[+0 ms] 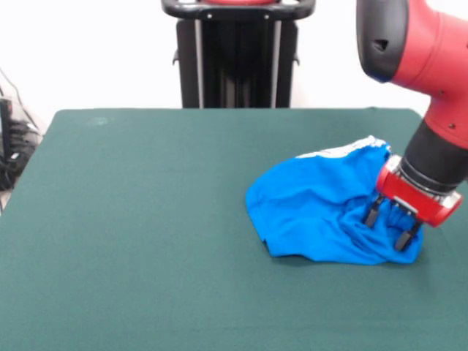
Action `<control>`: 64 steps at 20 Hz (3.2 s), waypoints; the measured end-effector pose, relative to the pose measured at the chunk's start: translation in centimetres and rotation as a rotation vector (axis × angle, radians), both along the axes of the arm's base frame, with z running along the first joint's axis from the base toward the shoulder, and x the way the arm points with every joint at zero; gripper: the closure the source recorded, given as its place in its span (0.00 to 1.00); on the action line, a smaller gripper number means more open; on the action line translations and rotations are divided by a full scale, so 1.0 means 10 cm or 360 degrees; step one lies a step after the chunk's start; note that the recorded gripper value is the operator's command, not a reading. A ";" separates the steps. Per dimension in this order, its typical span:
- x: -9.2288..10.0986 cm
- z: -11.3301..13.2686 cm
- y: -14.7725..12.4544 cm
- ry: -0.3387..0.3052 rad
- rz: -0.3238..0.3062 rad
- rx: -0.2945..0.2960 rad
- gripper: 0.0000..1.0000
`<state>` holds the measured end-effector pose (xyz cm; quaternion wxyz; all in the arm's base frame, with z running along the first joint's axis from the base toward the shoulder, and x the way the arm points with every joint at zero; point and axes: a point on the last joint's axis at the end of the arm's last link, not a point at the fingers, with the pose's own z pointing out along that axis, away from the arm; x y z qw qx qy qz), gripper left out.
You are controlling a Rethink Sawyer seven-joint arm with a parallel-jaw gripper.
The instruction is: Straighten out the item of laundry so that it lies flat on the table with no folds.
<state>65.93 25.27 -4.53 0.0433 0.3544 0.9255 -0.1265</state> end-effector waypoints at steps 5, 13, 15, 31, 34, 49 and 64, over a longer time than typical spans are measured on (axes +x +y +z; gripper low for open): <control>0.03 0.00 -0.03 -0.0001 -0.0029 0.0011 1.00; 0.10 0.04 -0.13 0.0019 -0.0088 0.0059 1.00; 0.11 0.08 -0.16 0.0024 -0.0105 0.0069 1.00; 0.44 1.61 -0.71 0.0039 -0.0401 0.0314 1.00; 0.50 1.94 -0.94 -0.0005 -0.0468 0.0365 1.00; 0.03 2.54 -3.34 -0.0071 -0.0795 0.0329 1.00; -0.45 2.15 -4.07 -0.0085 -0.0605 0.0189 1.00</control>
